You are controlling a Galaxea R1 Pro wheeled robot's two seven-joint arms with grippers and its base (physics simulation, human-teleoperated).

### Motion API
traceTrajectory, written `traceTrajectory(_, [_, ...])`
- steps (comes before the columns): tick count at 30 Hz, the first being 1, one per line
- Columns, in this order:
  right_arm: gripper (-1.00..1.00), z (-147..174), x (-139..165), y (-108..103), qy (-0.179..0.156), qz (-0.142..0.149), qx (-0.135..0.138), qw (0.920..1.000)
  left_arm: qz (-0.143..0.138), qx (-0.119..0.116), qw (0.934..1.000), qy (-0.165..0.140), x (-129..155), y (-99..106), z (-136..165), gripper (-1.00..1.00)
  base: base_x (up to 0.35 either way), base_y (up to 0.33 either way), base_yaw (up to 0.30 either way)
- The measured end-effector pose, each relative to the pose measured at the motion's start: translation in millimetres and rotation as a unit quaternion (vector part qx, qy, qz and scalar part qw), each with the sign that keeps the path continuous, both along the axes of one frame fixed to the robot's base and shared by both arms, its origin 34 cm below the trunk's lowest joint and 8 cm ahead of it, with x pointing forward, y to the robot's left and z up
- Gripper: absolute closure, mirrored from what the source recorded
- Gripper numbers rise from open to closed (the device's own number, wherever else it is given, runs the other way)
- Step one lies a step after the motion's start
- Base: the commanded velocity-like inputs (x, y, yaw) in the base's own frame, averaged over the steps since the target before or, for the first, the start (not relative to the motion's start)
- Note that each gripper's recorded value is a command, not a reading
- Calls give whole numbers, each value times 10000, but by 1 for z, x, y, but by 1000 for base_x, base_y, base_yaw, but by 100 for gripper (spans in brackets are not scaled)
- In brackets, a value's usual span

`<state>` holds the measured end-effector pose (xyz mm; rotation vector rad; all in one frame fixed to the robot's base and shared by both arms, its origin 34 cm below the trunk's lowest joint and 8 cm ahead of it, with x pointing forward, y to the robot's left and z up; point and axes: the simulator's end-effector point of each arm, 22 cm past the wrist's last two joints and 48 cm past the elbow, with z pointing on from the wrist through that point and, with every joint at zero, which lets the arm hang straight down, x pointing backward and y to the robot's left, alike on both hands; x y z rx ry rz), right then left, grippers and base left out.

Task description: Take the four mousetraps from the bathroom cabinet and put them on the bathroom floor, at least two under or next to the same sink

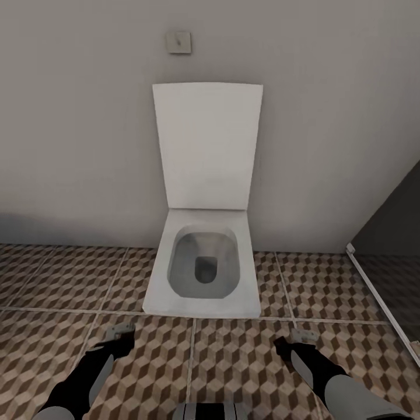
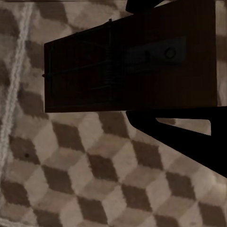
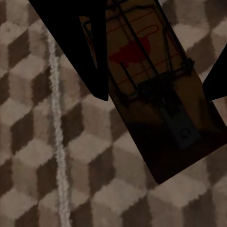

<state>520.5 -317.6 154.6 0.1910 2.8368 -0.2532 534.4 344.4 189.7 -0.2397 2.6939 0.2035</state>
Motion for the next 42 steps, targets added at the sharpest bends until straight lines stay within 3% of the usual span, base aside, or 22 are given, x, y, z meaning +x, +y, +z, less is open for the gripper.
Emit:
traceTrajectory(8, [100, 0, 0, 0, -7, 8, -20, 10000, 10, 33, 9999, -163, 6, 2, 3, 100, 0, 0, 0])
traceTrajectory(26, [100, 0, 1, -2, -14, -8, -33, 10000, -7, 32, 9998, -182, 7, 1, 4, 100, 0, 0, 0])
traceTrajectory(42, [100, 0, 1, -1, -16, 9, -21, 10000, -5, 41, 9998, -189, 8, 2, 4, 100, 0, 103, 0])
